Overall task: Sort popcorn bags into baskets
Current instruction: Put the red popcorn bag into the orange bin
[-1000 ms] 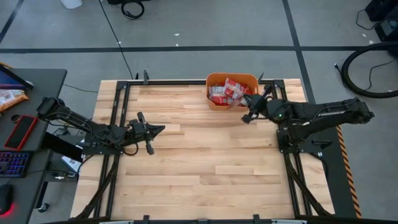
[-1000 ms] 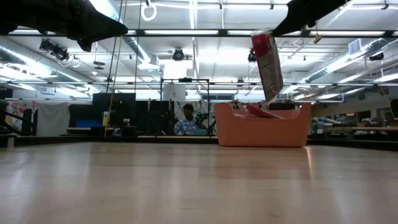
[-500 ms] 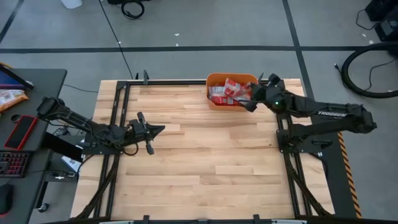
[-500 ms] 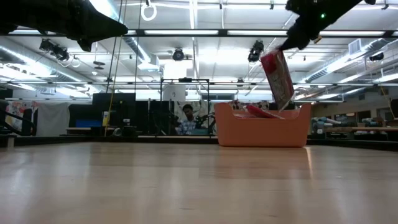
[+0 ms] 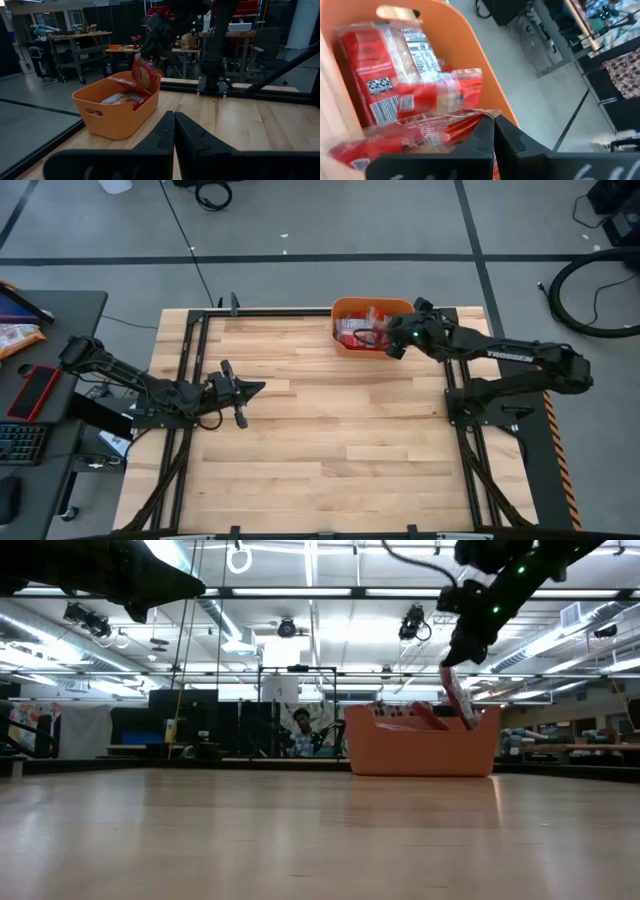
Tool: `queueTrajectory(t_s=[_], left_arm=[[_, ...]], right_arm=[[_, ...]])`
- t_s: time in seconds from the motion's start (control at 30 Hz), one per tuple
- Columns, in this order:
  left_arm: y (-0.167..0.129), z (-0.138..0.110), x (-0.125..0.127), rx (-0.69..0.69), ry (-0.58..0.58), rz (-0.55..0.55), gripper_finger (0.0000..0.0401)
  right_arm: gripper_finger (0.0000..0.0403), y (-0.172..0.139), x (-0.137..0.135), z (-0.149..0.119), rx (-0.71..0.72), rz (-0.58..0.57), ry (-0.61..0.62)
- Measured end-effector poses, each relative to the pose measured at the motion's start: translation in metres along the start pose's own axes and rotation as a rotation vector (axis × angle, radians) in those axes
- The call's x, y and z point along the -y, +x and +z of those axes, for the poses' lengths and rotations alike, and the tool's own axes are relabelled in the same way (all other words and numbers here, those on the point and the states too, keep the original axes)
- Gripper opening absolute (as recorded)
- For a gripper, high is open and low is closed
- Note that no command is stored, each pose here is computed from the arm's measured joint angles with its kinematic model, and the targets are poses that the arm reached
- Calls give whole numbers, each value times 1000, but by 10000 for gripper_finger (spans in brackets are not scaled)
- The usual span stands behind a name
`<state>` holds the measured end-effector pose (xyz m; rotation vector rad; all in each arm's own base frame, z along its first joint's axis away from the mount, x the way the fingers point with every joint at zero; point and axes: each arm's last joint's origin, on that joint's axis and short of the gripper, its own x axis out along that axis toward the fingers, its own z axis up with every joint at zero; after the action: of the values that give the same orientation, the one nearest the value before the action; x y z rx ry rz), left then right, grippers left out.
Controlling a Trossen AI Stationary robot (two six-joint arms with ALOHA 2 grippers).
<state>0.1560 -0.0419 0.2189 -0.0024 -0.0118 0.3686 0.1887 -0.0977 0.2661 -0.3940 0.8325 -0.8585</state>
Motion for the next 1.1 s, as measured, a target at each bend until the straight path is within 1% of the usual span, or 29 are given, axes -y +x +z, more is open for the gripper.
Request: queueTrajectory(t_s=[0.17,0.43,0.6,0.73,0.87,1.1], left_arm=[[0,0,0,0,0,0,9],[0,0,0,0,0,0,9],[0,0,0,0,0,0,9],[0,0,0,0,0,0,9],[0,0,0,0,0,0,9],[0,0,0,0,0,0,9]], right_arm=[[5,22,-6,2,-37,-10,3],[7,52,-13,6,-30,-26,40],[8,68,-19,3,-62,-28,47],[10,78,-23,0,-88,-30,81],[29,86,-25,-2,-87,10,114],[83,91,-23,-3,-70,91,203]])
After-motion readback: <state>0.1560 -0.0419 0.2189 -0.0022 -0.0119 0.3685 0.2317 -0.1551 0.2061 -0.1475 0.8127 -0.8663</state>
